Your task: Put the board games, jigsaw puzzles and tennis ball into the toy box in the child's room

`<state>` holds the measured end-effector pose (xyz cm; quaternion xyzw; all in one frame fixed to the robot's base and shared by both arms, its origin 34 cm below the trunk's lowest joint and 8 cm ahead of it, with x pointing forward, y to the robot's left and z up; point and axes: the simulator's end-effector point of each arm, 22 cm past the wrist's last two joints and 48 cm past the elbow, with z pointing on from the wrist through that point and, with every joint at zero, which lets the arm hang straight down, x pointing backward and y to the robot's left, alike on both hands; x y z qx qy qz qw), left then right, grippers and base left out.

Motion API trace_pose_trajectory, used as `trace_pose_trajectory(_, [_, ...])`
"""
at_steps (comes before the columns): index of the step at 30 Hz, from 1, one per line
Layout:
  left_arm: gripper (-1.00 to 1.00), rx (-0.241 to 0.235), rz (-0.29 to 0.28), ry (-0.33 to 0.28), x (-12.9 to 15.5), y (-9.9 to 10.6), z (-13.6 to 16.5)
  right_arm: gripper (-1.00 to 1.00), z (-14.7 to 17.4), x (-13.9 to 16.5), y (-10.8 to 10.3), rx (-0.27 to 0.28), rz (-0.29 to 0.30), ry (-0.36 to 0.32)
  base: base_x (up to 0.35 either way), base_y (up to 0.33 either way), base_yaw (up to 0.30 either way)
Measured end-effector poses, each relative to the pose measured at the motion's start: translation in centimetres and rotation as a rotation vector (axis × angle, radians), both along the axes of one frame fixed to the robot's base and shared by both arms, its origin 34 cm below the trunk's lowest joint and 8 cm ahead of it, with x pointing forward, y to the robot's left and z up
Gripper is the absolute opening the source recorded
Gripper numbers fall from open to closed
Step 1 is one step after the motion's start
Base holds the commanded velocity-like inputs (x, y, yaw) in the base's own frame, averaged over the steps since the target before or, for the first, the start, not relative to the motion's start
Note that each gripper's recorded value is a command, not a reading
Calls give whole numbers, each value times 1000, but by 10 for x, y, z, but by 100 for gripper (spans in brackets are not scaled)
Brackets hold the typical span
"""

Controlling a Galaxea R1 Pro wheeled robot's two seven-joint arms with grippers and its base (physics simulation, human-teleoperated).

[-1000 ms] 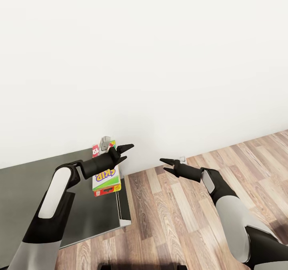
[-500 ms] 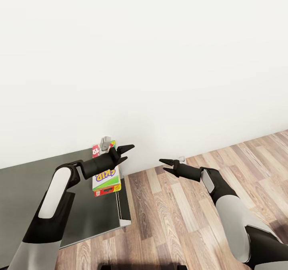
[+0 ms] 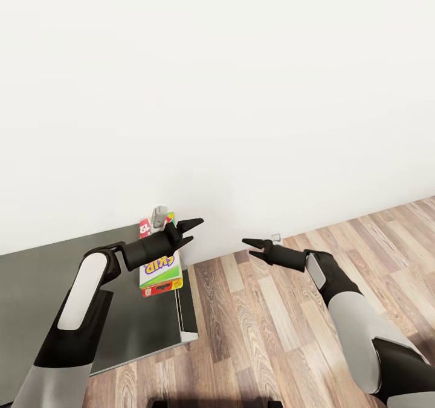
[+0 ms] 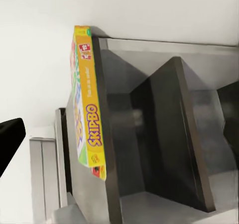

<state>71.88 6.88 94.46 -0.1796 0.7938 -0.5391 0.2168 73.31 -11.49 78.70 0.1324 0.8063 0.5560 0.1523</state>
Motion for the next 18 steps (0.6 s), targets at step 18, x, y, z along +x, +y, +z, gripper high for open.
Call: trace_pose_trajectory(18, [100,-7,-3,-4,0,-1,2,100,-4,-4,6,-54,66,-36,0,0,0])
